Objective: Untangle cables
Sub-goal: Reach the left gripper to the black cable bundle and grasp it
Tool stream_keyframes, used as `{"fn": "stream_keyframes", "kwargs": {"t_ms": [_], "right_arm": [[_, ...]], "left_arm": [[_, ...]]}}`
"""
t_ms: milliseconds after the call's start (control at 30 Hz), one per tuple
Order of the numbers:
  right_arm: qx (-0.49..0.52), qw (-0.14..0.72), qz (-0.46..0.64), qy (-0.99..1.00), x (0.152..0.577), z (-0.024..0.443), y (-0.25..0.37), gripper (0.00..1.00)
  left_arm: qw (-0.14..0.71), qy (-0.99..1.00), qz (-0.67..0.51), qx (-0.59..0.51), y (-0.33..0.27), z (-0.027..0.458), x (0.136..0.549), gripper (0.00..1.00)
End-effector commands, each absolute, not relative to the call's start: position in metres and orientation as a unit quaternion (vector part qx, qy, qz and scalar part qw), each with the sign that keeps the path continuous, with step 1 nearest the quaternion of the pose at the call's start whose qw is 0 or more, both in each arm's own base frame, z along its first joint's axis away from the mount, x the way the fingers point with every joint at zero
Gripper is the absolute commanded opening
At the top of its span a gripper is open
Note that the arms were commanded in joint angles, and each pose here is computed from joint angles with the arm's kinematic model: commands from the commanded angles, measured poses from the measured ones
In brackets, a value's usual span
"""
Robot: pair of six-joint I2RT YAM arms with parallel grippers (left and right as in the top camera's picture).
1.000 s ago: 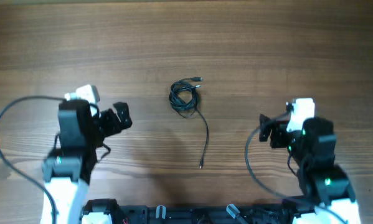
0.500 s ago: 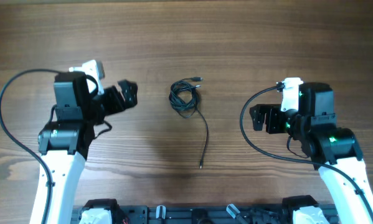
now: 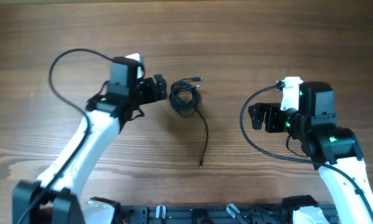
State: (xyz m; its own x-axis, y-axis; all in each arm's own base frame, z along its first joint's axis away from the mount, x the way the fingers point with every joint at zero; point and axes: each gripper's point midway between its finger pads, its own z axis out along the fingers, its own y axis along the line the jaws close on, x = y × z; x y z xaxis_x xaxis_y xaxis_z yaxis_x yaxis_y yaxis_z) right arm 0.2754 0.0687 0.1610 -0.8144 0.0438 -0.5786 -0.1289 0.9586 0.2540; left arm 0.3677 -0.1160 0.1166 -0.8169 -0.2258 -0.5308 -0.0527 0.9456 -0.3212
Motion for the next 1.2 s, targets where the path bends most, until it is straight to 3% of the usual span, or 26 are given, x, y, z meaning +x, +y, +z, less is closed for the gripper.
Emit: {"fn": "stream_keyframes", "kwargs": {"t_ms": [0, 167, 267, 333, 433, 533, 633, 700, 900, 1167], "right_arm": [[-0.019, 0.311, 0.155, 0.937, 0.28, 0.17, 0.073, 1.0], [-0.019, 0.311, 0.155, 0.938, 0.28, 0.17, 0.073, 1.0], [-0.019, 0.311, 0.155, 0.938, 0.28, 0.17, 0.073, 1.0], [-0.019, 0.311, 0.155, 0.938, 0.28, 0.17, 0.073, 1.0], [-0.019, 0.311, 0.155, 0.938, 0.28, 0.17, 0.073, 1.0], [-0.019, 0.311, 0.155, 0.938, 0.28, 0.17, 0.073, 1.0], [-0.016, 0.31, 0.156, 0.938, 0.28, 0.17, 0.073, 1.0], [-0.016, 0.31, 0.156, 0.938, 0.279, 0.169, 0.074, 1.0], [-0.016, 0.302, 0.184, 0.935, 0.277, 0.171, 0.082, 1.0], [0.03, 0.281, 0.211, 0.936, 0.277, 0.166, 0.087, 1.0]], "left_arm": [[0.293, 0.949, -0.093, -0.071, -0.122, 0.099, 0.383, 0.95], [0.266, 0.959, -0.089, -0.038, -0.153, 0.056, 0.385, 0.94], [0.257, 0.962, -0.087, -0.029, -0.162, 0.038, 0.386, 0.84], [0.247, 0.965, -0.084, -0.024, -0.166, 0.025, 0.384, 0.7], [0.233, 0.969, -0.078, -0.021, -0.166, 0.015, 0.38, 0.3], [0.225, 0.971, -0.076, -0.013, -0.171, 0.013, 0.374, 0.18], [0.222, 0.972, -0.078, -0.002, -0.179, 0.012, 0.369, 0.18], [0.217, 0.972, -0.09, 0.009, -0.189, 0.012, 0.364, 0.05], [0.205, 0.96, -0.191, 0.028, -0.218, 0.043, 0.359, 0.04], [0.242, 0.902, -0.358, 0.003, -0.229, 0.156, 0.356, 0.04]]}}
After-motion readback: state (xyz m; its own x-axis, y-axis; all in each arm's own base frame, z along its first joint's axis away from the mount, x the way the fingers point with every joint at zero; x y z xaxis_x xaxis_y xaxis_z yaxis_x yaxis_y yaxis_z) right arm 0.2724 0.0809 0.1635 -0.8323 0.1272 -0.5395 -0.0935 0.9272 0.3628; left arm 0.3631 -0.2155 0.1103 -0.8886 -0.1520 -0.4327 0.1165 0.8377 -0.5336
